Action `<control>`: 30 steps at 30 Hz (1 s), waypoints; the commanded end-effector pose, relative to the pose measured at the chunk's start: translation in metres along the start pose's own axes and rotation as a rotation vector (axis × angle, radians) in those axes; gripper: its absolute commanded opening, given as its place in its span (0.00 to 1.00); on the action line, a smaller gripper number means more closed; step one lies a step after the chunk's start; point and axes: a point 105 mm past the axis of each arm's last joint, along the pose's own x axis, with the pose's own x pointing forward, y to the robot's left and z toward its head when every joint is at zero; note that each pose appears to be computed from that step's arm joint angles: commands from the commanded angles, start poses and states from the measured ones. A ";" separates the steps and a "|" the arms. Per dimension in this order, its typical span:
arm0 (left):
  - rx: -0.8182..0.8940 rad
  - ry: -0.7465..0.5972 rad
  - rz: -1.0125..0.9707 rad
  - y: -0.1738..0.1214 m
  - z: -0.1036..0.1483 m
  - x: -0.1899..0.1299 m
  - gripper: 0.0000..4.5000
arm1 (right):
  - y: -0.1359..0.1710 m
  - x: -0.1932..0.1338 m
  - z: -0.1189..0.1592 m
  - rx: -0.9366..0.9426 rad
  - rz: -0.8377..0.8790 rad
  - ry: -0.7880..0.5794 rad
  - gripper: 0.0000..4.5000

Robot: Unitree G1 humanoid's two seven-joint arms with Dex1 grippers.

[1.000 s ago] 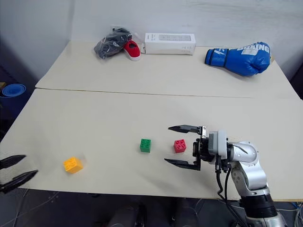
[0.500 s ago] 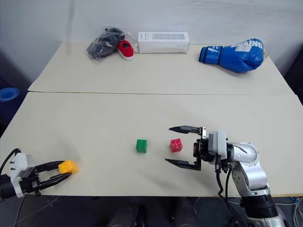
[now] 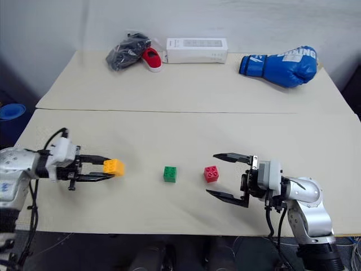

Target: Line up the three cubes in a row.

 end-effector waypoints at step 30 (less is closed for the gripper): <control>-0.007 0.034 0.088 -0.002 0.001 -0.045 0.88 | -0.025 -0.051 0.011 -0.083 -0.054 0.153 1.00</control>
